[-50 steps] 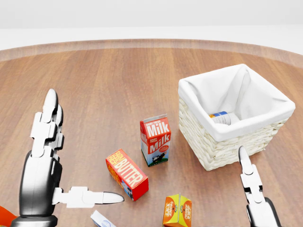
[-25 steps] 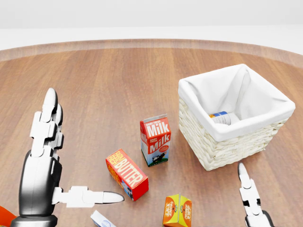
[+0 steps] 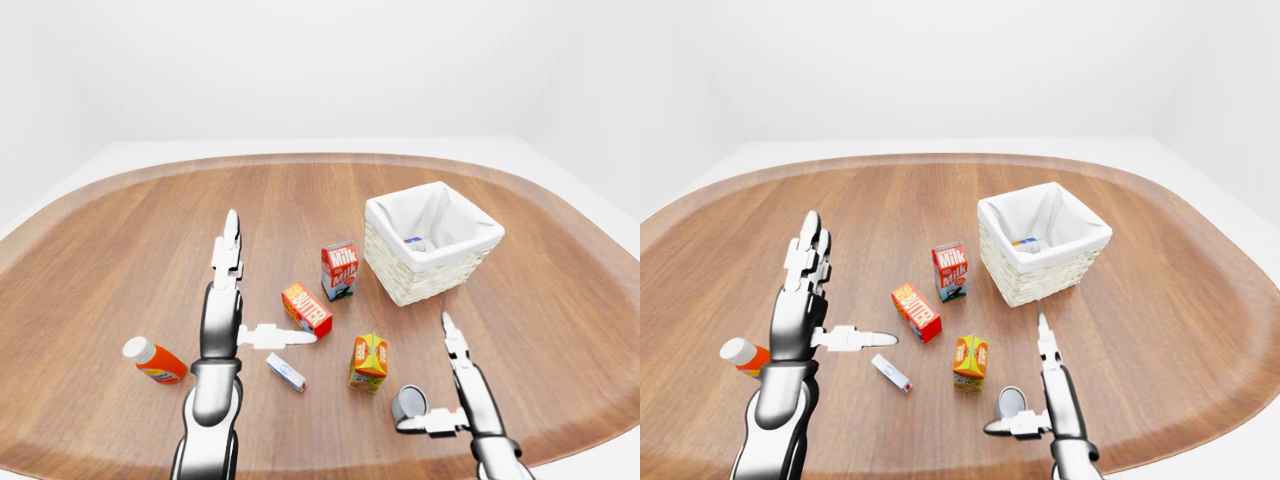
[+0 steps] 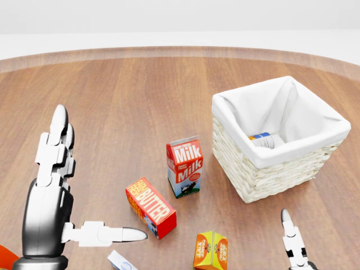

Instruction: Pick up the alphabet soup and the tomato sauce, and put them in the basket.

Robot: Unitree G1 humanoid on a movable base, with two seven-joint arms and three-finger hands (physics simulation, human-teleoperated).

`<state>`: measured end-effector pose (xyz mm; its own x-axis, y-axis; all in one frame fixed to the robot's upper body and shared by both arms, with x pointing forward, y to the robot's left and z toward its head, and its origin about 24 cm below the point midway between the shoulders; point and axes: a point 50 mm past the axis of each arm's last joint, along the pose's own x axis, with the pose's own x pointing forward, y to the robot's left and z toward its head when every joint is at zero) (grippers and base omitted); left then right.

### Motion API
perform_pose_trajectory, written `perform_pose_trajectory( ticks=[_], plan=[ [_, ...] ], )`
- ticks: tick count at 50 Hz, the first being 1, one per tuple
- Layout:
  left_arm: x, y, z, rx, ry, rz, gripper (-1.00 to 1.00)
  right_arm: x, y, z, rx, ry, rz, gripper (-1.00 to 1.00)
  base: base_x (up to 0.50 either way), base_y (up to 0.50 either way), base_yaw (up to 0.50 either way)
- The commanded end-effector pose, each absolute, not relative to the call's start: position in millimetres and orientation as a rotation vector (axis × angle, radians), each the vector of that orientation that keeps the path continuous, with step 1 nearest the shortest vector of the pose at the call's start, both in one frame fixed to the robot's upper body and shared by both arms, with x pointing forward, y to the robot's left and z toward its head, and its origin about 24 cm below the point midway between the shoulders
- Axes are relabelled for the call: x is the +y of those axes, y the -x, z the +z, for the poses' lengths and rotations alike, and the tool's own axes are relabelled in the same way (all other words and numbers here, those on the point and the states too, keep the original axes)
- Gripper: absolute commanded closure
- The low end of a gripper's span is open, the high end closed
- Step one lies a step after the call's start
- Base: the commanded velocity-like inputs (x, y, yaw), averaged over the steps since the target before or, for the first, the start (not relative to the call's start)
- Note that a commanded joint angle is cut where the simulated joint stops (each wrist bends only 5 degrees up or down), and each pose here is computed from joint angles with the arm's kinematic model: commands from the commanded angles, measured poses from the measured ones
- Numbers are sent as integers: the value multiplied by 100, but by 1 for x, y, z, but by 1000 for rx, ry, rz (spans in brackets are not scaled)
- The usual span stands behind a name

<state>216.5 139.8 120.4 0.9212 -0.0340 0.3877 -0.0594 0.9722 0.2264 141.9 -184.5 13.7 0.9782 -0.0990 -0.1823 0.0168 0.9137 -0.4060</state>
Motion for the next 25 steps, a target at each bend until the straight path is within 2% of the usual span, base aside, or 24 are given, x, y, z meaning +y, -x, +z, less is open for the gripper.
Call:
perform_pose_trajectory(
  ticks=[1, 25],
  plan=[
    [139, -216, 120, -399, -240, 10, -100, -186, -143, 9, 219, 435, -69, -100, 0, 0, 0],
    [139, -216, 120, -397, -240, 9, -100, -186, -144, -7, 273, 483, -79, -100, 0, 0, 0]
  ],
)
